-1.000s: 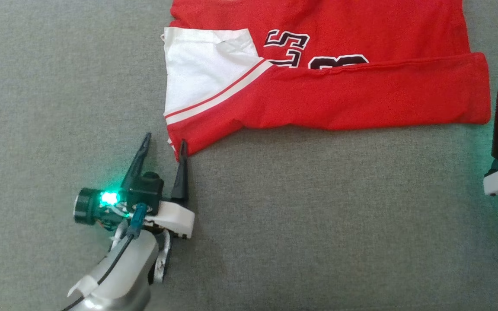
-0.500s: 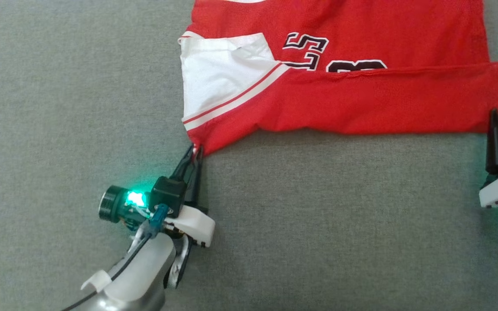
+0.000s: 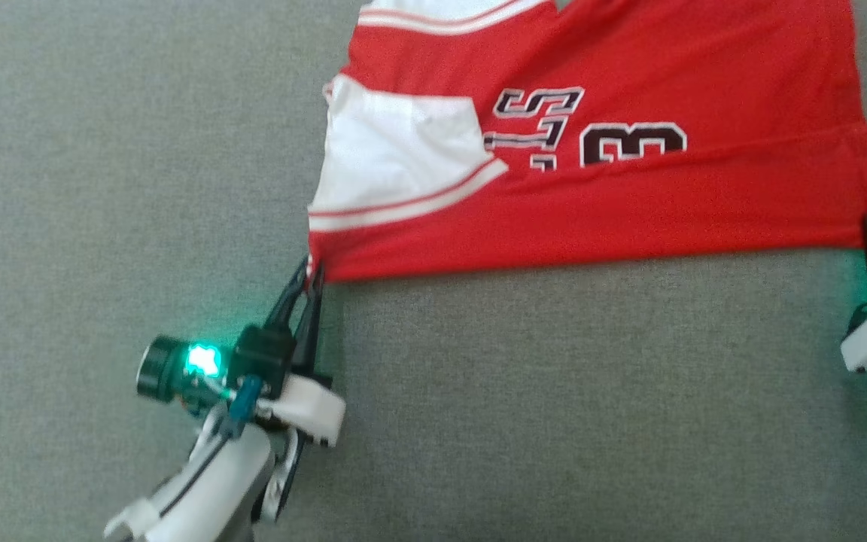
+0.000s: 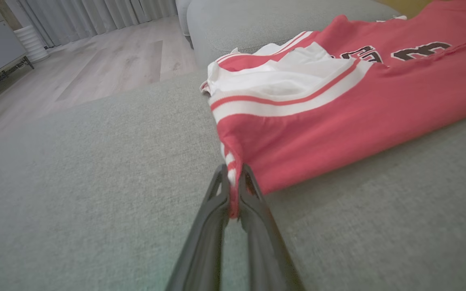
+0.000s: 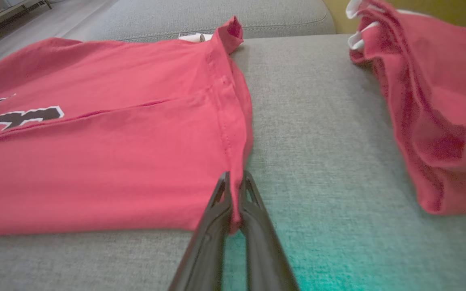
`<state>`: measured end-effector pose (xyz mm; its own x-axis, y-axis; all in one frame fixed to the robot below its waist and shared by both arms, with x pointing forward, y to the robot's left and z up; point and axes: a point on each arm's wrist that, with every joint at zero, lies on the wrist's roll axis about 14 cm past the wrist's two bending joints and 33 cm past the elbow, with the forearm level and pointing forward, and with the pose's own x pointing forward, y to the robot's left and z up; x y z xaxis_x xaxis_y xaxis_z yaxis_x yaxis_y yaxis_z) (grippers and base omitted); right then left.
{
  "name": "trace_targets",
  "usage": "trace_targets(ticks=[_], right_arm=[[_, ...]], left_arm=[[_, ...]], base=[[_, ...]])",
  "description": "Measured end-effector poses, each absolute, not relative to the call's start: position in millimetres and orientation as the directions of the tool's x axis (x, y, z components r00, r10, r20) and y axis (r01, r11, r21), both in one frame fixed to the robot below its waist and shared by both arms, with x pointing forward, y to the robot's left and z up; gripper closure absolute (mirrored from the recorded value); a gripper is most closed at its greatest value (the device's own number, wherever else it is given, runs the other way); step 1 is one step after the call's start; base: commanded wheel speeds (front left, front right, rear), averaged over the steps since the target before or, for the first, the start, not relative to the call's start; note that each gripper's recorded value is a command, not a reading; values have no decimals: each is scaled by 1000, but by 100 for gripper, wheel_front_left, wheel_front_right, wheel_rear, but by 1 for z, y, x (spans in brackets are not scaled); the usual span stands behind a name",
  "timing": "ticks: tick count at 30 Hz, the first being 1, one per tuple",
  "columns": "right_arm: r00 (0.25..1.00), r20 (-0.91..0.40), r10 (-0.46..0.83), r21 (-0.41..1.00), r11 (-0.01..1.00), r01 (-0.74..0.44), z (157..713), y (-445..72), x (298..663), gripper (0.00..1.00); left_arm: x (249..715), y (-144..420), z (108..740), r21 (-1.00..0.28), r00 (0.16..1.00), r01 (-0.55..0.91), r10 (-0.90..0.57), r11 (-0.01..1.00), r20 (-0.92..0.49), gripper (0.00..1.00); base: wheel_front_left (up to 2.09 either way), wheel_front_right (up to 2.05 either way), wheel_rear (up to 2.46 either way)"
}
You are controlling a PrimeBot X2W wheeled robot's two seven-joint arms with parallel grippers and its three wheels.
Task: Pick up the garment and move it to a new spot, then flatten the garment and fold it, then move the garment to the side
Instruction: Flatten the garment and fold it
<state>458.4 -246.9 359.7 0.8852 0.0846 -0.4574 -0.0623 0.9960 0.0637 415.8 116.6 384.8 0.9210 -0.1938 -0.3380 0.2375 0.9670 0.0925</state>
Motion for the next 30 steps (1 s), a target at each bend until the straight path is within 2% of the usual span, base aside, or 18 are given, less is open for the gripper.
trace_targets(ticks=[6, 15, 23, 24, 25, 26, 27, 30], right_arm=[[886, -455, 87, 43, 996, -76, 368, -255, 433, 100], [841, -535, 77, 47, 997, -61, 364, -270, 364, 100], [826, -561, 55, 67, 998, -21, 368, -272, 329, 100], [826, -561, 53, 69, 997, -17, 369, -271, 327, 76], [826, -562, 50, 69, 998, -14, 370, -271, 326, 43], [827, -560, 47, 67, 998, -11, 372, -271, 325, 0], [834, -550, 39, 62, 998, -6, 375, -272, 326, 0], [856, -517, 8, 39, 999, 14, 387, -281, 332, 0]], left_arm=[[384, 121, 389, 75, 919, 219, -180, 973, -352, 100], [323, 117, 385, 19, 894, 208, -182, 978, -409, 100], [310, 116, 390, 3, 888, 201, -182, 979, -422, 100], [308, 116, 389, 0, 885, 200, -181, 980, -429, 95], [307, 117, 388, -3, 883, 200, -181, 980, -432, 76], [306, 116, 388, -5, 883, 201, -183, 980, -433, 30], [305, 117, 388, -7, 880, 200, -183, 980, -438, 0], [305, 121, 386, 3, 876, 201, -178, 980, -448, 0]], base=[[0, 0, 0], [0, 0, 0], [0, 0, 0], [0, 0, 0], [0, 0, 0], [0, 0, 0], [0, 0, 0], [0, 0, 0]])
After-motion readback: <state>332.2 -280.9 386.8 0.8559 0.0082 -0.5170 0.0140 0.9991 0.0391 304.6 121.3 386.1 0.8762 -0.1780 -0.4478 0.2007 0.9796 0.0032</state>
